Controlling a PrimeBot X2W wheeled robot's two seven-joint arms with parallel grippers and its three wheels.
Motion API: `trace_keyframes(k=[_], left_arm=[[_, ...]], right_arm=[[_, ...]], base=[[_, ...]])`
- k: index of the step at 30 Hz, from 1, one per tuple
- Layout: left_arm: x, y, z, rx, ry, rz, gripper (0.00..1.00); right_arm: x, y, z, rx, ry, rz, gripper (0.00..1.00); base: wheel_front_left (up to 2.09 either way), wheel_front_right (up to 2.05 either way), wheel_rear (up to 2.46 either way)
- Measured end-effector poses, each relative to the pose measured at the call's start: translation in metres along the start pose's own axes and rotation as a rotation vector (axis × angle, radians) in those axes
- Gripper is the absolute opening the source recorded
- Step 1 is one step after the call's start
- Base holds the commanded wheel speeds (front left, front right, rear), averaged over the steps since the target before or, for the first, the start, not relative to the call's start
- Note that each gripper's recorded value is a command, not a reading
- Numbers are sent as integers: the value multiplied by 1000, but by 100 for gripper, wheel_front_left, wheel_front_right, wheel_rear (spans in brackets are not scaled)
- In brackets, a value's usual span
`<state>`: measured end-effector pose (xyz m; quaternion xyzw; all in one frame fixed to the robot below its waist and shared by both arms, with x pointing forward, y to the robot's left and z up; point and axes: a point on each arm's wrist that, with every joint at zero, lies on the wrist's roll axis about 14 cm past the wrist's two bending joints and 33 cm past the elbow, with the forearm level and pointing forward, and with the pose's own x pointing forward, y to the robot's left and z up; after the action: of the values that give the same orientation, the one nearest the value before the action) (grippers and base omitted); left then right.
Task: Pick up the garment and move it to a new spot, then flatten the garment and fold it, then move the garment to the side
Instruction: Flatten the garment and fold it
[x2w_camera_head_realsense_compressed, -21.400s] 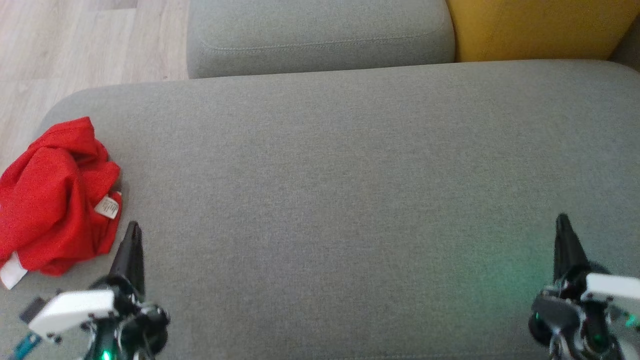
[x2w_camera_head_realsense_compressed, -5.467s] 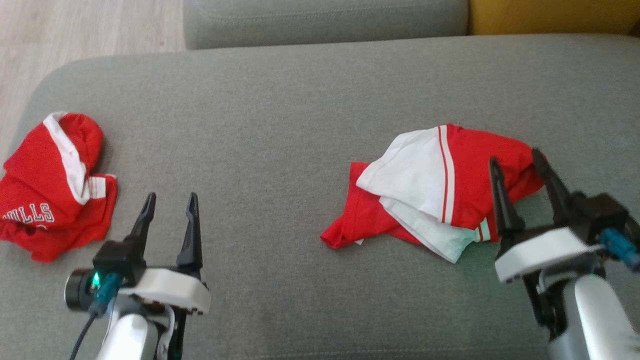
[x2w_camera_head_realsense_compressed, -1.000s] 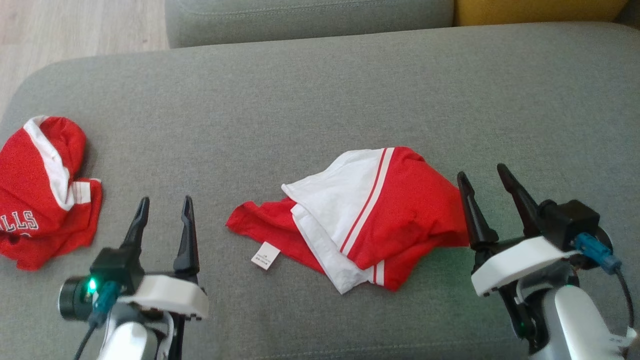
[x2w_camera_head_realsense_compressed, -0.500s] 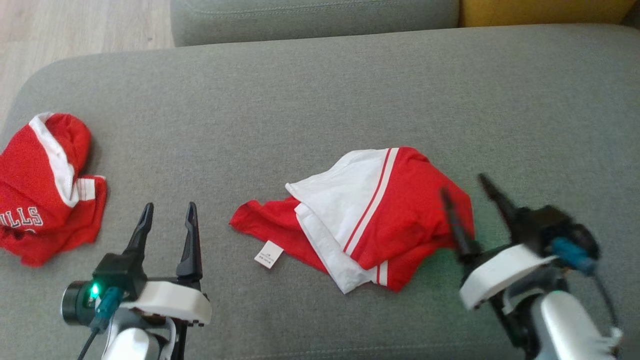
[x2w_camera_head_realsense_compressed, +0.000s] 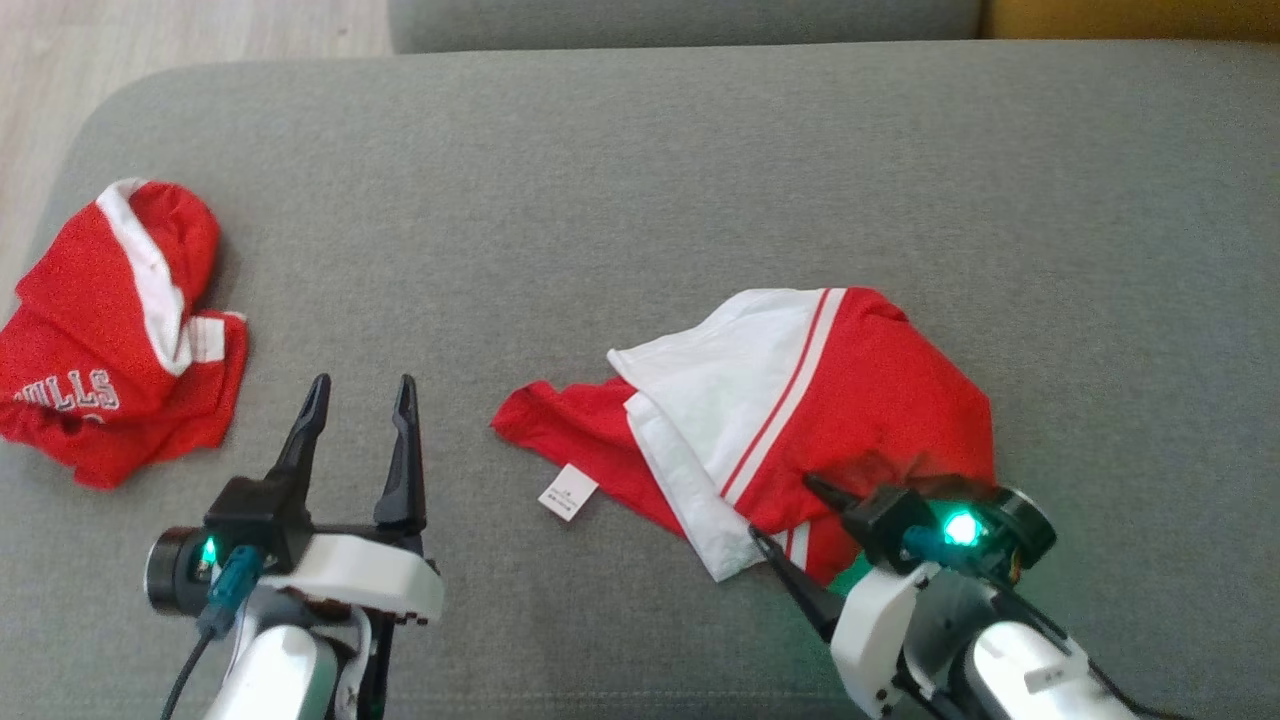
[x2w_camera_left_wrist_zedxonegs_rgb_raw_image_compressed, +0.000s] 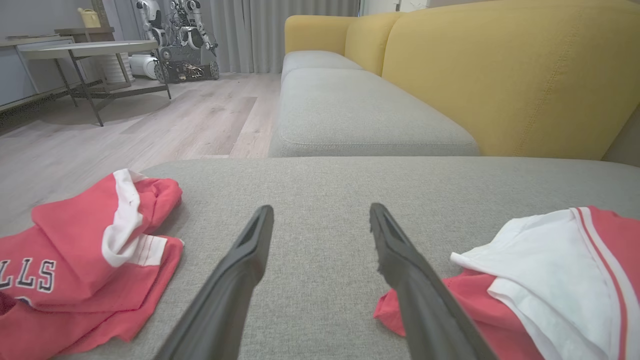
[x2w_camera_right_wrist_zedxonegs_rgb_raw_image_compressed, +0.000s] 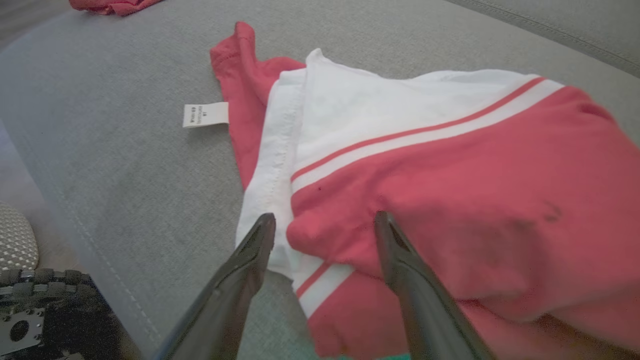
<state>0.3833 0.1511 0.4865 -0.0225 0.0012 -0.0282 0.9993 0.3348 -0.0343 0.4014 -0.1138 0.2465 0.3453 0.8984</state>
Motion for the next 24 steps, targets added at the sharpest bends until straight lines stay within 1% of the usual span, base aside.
trace_keyframes(k=[3,4,5,6,8,12,15,18,21,24], left_arm=[[1,1,1,-9,-2,12,100],[1,2,1,-11,-4,17,100],[1,3,1,-13,-4,21,100],[1,5,1,-13,-4,25,100],[1,8,1,-12,-4,34,100],[3,12,3,-13,-11,46,100],[4,13,5,-9,-18,52,100],[5,12,7,-15,-24,51,100],[6,8,7,-15,-28,39,100],[7,7,7,-22,-28,38,100]], right_arm=[[8,-7,-6,-22,33,-3,100],[11,-10,-10,-26,53,-5,92],[13,-12,-13,-28,66,-7,38],[14,-13,-18,-25,84,-9,0],[16,-15,-26,-18,119,-9,0],[20,-20,-22,0,98,-20,0],[20,-30,-4,25,30,-52,0],[19,-45,22,38,-53,-96,0],[14,-67,47,46,-133,-154,0],[7,-92,60,79,-184,-227,0]], base=[[0,0,0],[0,0,0],[0,0,0],[0,0,0],[0,0,0],[0,0,0],[0,0,0],[0,0,0],[0,0,0],[0,0,0]])
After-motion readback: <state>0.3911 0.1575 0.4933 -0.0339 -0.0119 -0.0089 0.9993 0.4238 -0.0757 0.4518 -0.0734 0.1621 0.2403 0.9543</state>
